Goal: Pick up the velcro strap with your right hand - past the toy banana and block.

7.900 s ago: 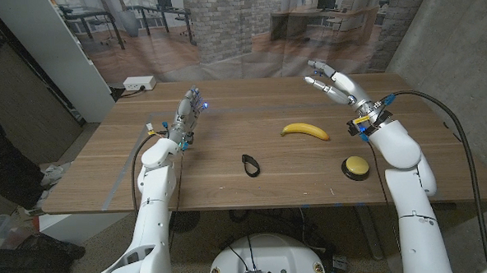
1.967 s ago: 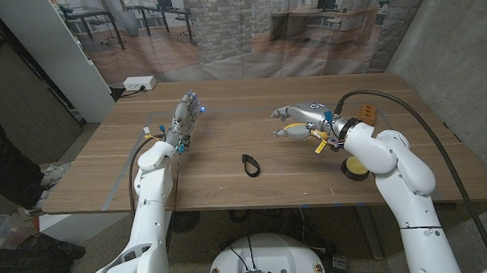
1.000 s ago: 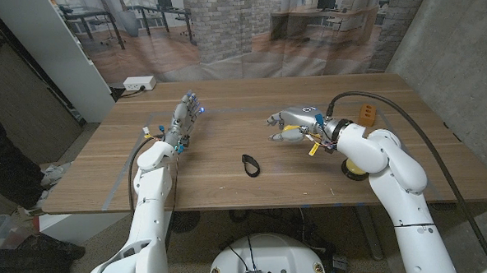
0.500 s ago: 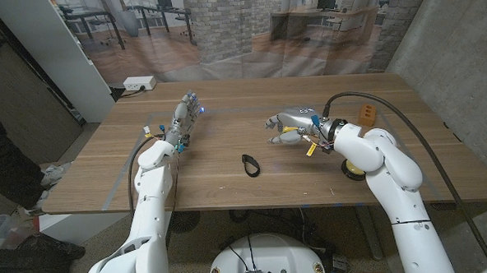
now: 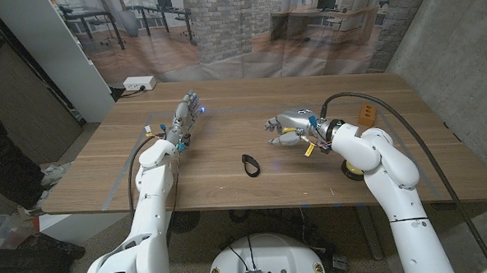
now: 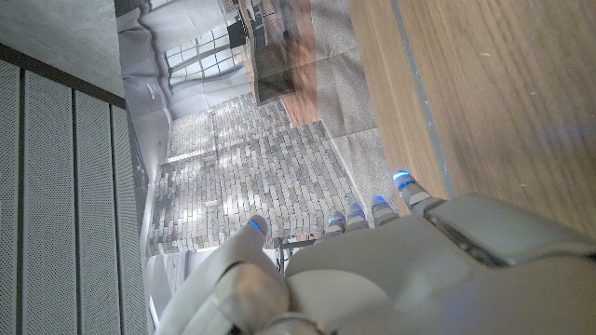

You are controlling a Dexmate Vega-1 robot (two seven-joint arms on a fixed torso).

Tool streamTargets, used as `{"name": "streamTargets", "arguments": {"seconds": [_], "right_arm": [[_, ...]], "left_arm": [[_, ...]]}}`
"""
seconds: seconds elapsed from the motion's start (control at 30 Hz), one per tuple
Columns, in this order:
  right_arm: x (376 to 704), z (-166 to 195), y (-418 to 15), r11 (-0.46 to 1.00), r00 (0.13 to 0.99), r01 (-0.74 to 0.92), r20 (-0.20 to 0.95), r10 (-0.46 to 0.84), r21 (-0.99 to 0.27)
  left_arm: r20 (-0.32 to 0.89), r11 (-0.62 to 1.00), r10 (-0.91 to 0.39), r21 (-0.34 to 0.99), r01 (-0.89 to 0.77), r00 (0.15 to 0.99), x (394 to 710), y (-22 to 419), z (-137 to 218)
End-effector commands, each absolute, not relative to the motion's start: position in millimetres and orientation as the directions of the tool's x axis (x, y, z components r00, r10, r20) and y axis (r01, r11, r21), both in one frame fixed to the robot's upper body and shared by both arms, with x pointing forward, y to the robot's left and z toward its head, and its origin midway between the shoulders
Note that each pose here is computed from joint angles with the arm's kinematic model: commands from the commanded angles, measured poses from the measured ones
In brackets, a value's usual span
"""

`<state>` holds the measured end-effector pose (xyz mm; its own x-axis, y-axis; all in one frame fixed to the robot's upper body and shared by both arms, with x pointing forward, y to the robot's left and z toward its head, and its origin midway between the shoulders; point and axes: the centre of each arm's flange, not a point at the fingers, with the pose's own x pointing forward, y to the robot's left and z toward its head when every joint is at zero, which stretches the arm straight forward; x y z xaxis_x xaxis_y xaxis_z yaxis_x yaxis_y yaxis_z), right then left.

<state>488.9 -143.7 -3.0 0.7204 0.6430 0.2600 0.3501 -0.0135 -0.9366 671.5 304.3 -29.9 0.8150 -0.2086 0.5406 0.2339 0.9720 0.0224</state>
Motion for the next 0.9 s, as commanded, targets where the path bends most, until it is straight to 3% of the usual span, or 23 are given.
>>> {"name": "streamTargets", "arguments": {"seconds": [0.03, 0.9], "right_arm": [[491, -7, -139, -0.033, 0.717, 0.347, 0.243, 0.654, -0.937], [490, -22, -123, -0.035, 0.690, 0.356, 0.237, 0.684, -0.934]], "left_arm": [[0.538, 0.972, -0.210, 0.021, 0.236, 0.816, 674, 303, -30], [0.538, 0.971, -0.211, 0.020, 0.237, 0.816, 671, 306, -33]]}}
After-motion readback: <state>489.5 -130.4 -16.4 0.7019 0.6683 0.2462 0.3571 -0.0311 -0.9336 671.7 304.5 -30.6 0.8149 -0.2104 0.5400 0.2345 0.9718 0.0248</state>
